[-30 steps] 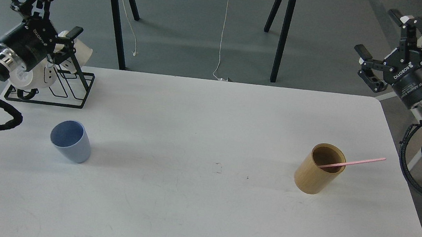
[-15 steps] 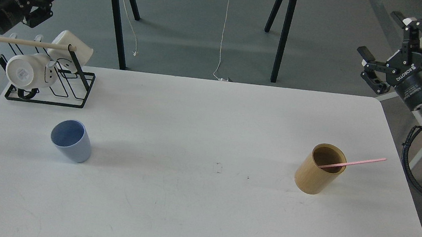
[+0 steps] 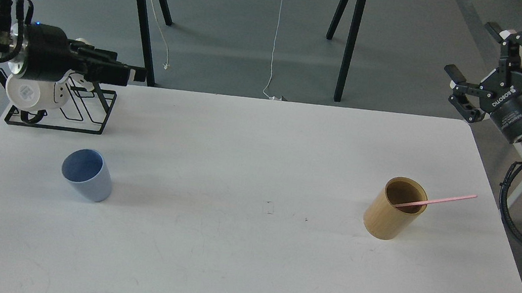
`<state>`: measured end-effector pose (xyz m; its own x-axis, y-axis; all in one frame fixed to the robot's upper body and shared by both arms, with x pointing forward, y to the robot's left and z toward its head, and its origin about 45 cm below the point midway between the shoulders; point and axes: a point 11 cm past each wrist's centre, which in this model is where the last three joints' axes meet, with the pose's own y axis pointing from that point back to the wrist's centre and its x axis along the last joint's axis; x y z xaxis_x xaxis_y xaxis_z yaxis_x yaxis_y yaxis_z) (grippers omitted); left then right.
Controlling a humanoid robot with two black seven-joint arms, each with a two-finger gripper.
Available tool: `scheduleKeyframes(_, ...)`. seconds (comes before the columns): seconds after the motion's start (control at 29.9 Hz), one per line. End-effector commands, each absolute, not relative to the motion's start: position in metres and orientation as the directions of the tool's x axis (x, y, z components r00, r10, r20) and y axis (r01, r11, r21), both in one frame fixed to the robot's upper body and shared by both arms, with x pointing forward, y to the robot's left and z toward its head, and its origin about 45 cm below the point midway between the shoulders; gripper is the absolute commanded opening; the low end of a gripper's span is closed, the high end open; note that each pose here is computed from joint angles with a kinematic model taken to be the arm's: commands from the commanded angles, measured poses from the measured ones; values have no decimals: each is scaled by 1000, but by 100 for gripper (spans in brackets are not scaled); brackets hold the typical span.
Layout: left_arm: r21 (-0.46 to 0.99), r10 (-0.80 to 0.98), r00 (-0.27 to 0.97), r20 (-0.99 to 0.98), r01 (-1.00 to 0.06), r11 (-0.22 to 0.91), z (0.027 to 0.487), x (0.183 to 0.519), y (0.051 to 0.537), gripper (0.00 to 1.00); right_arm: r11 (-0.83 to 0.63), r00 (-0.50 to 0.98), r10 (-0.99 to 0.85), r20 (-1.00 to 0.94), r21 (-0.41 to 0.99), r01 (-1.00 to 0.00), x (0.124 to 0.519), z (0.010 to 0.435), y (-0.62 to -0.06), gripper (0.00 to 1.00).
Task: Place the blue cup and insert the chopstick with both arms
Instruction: 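Raise the left gripper and move it toward the light blue cup, then lower the left gripper and grasp the light blue cup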
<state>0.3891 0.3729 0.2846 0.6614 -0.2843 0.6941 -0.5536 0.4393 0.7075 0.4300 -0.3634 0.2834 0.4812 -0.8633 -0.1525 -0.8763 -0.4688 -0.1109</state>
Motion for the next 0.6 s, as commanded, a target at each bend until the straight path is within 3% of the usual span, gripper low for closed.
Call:
scheduleKeyframes(0.0,816,-352,741,571,-469,338,236,356,404,100,-467,479,-864,-152,-111,-877,430,284,-364,97)
scheduleKeyframes(0.27,858,-334,801,498,-400,322,191,324,419,99,-463,473,-867,-158,-98,-881,427,277,-366,97)
scheduleKeyframes(0.57,847,-304,797,523,-443,295,178,332,431,99,-461,470,-867,-163,-92,-883,425,274,-367,97)
